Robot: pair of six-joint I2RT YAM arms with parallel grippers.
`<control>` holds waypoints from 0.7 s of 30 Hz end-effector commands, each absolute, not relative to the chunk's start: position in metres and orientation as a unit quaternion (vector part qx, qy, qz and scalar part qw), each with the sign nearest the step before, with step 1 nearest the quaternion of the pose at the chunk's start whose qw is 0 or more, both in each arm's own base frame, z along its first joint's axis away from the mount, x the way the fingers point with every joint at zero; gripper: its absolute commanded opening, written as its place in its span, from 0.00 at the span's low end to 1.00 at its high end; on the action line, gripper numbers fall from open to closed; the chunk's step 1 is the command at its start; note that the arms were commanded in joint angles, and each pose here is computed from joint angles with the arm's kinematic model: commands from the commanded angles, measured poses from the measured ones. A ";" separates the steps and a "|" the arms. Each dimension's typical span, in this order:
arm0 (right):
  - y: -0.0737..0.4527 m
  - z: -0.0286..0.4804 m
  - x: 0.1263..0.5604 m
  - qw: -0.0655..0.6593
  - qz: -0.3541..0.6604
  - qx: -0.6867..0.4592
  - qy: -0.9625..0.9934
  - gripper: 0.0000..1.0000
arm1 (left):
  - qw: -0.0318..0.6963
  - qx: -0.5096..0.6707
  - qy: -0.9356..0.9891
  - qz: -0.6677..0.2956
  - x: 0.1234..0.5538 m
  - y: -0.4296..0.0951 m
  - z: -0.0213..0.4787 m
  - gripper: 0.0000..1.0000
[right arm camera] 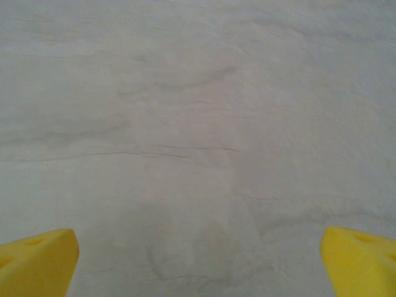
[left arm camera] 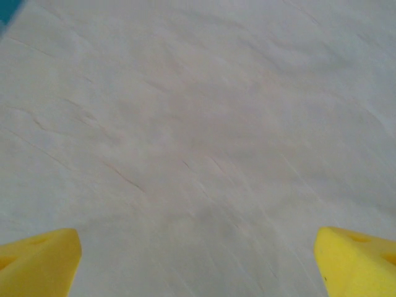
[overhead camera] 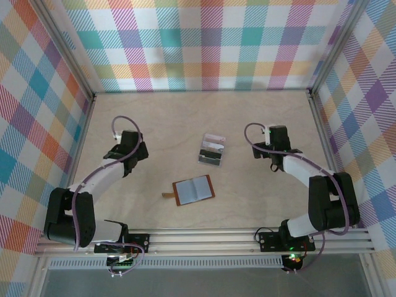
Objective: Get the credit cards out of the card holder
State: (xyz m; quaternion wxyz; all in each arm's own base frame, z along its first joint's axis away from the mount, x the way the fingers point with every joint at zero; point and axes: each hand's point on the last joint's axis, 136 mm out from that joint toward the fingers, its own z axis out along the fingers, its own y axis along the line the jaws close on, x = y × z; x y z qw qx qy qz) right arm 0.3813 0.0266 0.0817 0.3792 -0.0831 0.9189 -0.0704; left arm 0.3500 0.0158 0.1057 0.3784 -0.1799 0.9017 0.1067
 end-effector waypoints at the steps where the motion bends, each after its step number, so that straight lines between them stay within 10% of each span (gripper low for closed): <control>1: 0.018 0.098 0.407 0.462 -0.047 -0.014 0.886 1.00 | 0.426 -0.197 0.874 0.125 0.360 0.040 0.110 0.98; 21: 0.022 0.092 0.398 0.563 0.054 -0.017 0.824 1.00 | 0.526 -0.124 0.841 0.033 0.397 0.024 0.092 1.00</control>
